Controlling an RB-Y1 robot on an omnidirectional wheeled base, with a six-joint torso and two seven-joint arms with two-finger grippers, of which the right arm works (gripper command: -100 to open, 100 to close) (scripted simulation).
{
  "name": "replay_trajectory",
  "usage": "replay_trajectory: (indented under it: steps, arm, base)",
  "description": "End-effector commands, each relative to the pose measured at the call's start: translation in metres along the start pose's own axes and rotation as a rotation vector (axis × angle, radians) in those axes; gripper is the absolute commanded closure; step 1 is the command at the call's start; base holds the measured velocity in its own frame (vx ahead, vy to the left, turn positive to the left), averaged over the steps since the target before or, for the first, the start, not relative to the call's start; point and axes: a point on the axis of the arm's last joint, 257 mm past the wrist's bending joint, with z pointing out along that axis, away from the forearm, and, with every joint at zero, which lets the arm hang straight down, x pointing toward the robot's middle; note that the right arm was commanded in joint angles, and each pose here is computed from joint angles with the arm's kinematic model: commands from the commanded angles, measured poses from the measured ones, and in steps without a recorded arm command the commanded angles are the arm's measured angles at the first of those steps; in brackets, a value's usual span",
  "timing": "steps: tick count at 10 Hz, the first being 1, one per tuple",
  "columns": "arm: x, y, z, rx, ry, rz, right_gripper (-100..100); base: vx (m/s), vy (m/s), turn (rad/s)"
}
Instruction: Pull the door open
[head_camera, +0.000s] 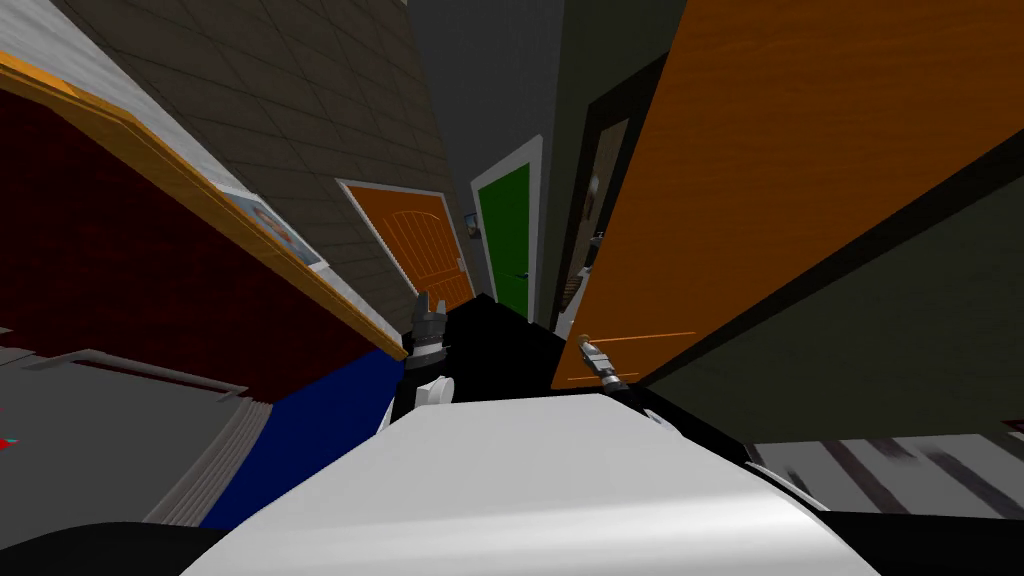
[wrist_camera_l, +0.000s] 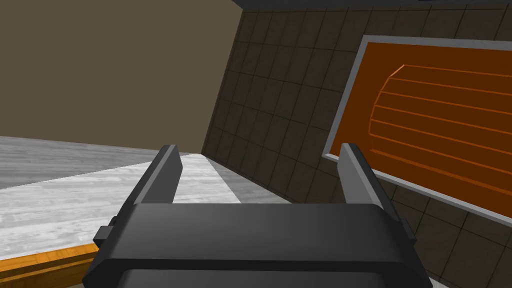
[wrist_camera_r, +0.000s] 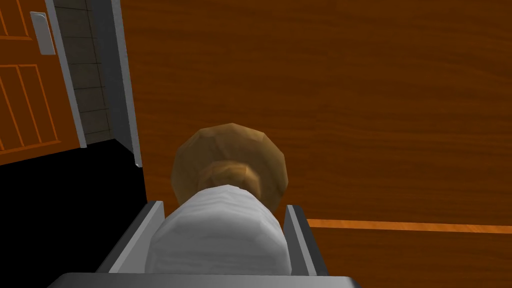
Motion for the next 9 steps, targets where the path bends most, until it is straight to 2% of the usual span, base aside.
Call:
replay_trajectory:
  steps: [1, 4, 7, 8, 9]
  arm:
    - [-0.001, -0.004, -0.0078, 0.024, 0.001, 0.003, 100]
    - [0.0, -0.008, -0.0271, 0.078, 0.004, 0.004, 100]
    - [0.001, -0.011, -0.0425, 0.12, 0.004, 0.008, 100]
    - [0.001, -0.008, -0.0381, 0.109, 0.004, 0.003, 100]
    - [0.0, -0.022, -0.05, 0.166, 0.002, 0.001, 100]
  base:
    - [-0.156, -0.087, 0.072]
    - [-0.154, -0.069, 0.093]
    - [-0.174, -0.061, 0.068]
    - [-0.086, -0.031, 0.012]
    - [-0.096, -0.104, -0.026]
